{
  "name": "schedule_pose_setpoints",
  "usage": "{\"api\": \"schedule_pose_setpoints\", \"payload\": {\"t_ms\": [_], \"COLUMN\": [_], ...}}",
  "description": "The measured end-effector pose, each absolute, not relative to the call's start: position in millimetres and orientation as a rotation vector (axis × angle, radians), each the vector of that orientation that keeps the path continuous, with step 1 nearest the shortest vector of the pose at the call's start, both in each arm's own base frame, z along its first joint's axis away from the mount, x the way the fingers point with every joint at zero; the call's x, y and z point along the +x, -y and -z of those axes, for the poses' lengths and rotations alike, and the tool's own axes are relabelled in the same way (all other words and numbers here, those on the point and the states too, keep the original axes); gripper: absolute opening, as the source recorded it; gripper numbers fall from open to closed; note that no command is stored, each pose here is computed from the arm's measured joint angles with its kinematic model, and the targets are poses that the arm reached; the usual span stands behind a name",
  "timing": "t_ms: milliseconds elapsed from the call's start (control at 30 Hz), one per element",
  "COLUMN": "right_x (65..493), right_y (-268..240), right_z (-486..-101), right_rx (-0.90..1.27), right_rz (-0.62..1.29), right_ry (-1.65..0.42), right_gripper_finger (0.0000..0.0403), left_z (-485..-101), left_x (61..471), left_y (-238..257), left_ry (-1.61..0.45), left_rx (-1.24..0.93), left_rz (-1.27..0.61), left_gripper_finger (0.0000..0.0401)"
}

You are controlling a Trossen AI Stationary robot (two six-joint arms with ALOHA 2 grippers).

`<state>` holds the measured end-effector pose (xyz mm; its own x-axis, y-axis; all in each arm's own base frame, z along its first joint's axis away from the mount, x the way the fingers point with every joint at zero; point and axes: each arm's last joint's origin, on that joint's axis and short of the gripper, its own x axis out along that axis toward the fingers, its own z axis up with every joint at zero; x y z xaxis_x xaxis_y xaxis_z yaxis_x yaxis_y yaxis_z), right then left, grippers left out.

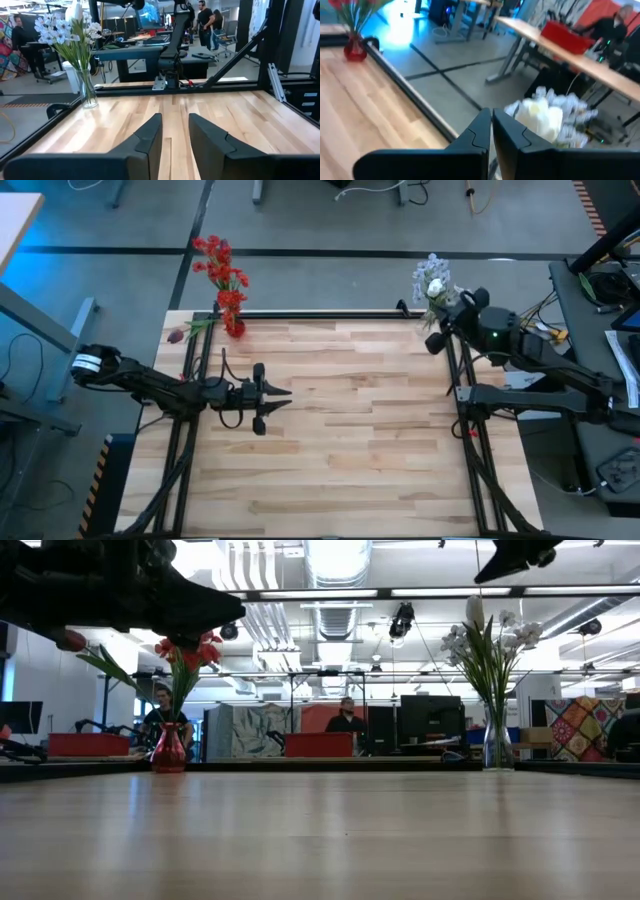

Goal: Sort flowers into vase by color
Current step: Put the white tulip into the transparent flower vase

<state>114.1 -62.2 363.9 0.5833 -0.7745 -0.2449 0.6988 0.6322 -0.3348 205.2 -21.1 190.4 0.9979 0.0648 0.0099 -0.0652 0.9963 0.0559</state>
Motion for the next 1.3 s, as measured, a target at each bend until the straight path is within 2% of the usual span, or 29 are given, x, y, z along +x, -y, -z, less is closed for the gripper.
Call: {"api": "schedule_pose_setpoints", "payload": {"t_ms": [333, 667, 1100, 1300], "right_x": [133.6, 138.4, 138.7, 129.2], "right_y": [75.6, 102.5, 107.3, 101.1], "right_z": [-368.2, -353.8, -344.2, -357.9], "right_rx": [-0.329, -0.260, -0.231, -0.251], "right_rz": [0.928, 1.058, 1.068, 1.071], "right_ry": [-0.380, -0.484, -0.566, -0.530], "right_gripper_finger": [0.0012, 0.0012, 0.0012, 0.0012], "left_z": [-189.7, -188.8, -186.3, -189.3], "left_x": [205.2, 205.2, 205.1, 203.1], "left_y": [21.2, 21.2, 21.1, 20.9], "left_ry": [0.001, -0.008, -0.035, -0.040], "left_rx": [0.065, 0.067, 0.071, 0.077], "left_rz": [-0.062, -0.062, -0.061, -0.060], "left_gripper_finger": [0.0076, 0.0076, 0.0076, 0.0076]}}
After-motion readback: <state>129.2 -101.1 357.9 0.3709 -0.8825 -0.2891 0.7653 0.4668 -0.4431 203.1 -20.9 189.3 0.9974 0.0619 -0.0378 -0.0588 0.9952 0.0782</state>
